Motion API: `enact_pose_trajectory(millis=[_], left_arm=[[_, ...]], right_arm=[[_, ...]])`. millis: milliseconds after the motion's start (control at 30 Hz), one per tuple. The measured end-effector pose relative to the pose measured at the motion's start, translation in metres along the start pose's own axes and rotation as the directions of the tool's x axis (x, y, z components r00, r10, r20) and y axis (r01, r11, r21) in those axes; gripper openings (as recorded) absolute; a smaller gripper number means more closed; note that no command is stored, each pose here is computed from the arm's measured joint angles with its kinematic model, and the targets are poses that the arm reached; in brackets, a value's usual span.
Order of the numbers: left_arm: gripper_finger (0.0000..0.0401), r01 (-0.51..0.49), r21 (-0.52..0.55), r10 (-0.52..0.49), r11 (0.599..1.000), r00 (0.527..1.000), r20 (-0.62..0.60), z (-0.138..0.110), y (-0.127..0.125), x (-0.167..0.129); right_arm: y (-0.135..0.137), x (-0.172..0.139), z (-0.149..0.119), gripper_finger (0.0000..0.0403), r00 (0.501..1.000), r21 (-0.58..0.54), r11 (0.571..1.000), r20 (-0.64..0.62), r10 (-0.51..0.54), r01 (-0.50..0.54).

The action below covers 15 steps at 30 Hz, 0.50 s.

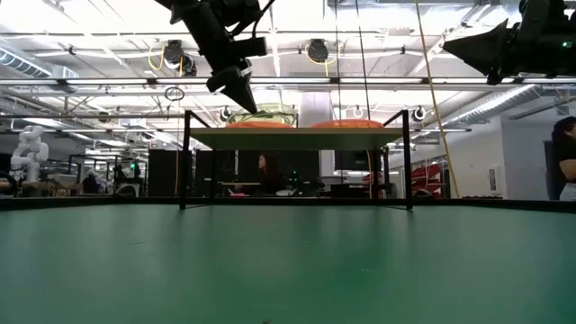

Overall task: Place and stack plates onto a shelf
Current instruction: Stack the green plate on top of the pink plate on the shelf

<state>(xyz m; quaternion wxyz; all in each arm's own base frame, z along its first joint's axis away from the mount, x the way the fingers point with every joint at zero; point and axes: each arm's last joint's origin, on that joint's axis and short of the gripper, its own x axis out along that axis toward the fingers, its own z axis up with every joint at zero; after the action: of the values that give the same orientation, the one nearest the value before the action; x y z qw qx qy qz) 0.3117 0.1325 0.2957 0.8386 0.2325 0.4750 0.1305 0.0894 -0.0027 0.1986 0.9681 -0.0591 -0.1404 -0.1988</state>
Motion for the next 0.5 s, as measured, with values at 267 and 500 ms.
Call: enact_pose_trajectory(millis=[267, 500], left_arm=[[0.0022, -0.001, -0.007, 0.001, 1.0, 1.0, -0.001, -0.0004, 0.0006, 0.0002], [0.0055, -0.006, -0.003, 0.006, 1.0, 1.0, 0.005, 0.0001, 0.001, 0.0002]], right_arm=[[0.0, 0.0, 0.0, 0.0016, 1.0, 0.0, 1.0, 0.0, 0.0, 0.0], [0.0, 0.0, 0.0, 0.0016, 1.0, 0.0, 1.0, 0.0, 0.0, 0.0]])
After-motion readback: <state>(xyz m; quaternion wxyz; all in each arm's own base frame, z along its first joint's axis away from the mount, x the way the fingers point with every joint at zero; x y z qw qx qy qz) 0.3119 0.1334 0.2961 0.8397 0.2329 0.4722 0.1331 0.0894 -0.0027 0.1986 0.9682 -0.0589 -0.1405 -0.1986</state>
